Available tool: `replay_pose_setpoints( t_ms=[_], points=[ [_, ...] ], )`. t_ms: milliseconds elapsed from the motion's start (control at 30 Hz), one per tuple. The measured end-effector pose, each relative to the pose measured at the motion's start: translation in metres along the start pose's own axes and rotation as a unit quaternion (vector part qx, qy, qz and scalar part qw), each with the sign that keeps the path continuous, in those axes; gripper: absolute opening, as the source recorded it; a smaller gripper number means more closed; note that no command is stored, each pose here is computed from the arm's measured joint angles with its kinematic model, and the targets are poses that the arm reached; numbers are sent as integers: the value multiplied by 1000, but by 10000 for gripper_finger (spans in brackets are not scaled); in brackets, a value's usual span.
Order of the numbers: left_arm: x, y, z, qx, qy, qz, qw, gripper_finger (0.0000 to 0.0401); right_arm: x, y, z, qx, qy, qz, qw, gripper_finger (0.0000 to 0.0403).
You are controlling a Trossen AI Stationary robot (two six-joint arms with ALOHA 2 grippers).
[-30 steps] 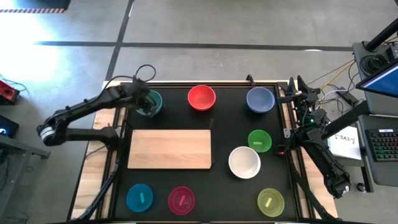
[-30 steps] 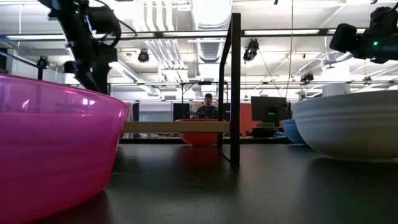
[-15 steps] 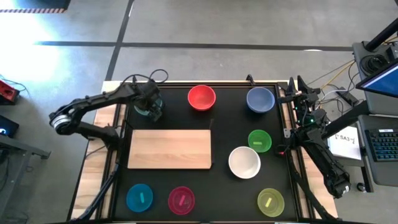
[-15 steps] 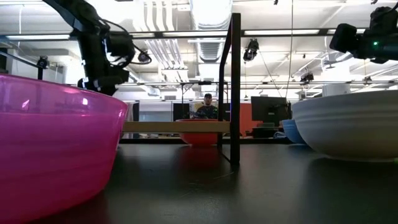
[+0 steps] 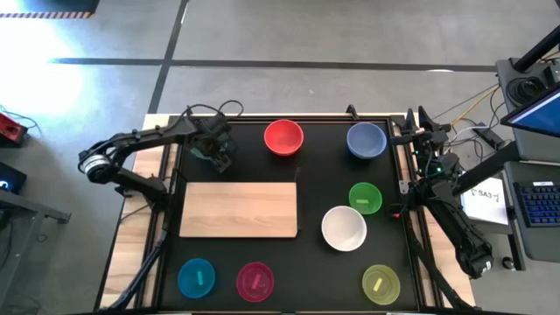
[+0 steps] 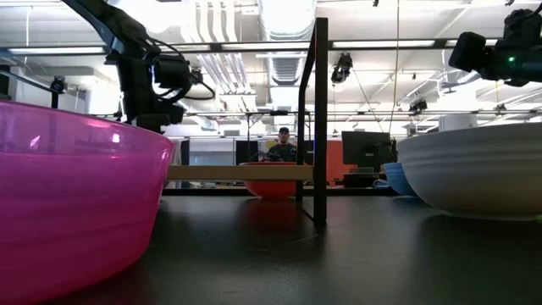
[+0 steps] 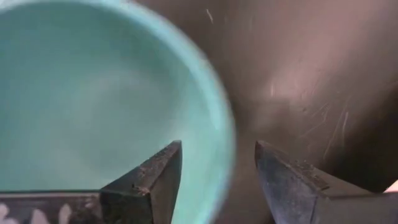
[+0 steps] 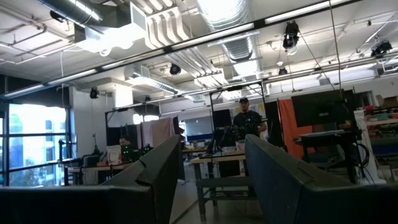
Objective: Place and stack bowls onto a shelf
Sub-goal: Put the green bowl on the shelf
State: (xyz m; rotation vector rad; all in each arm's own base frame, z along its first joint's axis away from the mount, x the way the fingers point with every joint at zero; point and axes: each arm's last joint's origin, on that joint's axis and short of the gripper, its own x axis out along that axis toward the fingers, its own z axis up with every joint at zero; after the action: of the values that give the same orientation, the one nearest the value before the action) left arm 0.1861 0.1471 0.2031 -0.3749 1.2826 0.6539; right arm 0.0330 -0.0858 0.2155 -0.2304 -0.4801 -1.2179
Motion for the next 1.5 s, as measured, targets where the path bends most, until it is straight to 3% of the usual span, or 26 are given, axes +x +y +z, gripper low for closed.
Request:
replay_pose_setpoints(
  t_ms=[333,767,933,1133,1500],
  points=[
    [-9,2,6,-1,-15,8,1000,175,0,0,0,0,0,0,1000,171],
    [26,2,16,5,26,12,1000,161,0,0,0,0,0,0,1000,171],
    [32,1,16,7,38,12,999,117,0,0,0,0,0,0,1000,171],
    [28,2,16,1,30,12,999,13,0,0,0,0,0,0,1000,171],
    [13,-10,8,18,34,2,999,1,0,0,0,0,0,0,1000,171]
  ],
)
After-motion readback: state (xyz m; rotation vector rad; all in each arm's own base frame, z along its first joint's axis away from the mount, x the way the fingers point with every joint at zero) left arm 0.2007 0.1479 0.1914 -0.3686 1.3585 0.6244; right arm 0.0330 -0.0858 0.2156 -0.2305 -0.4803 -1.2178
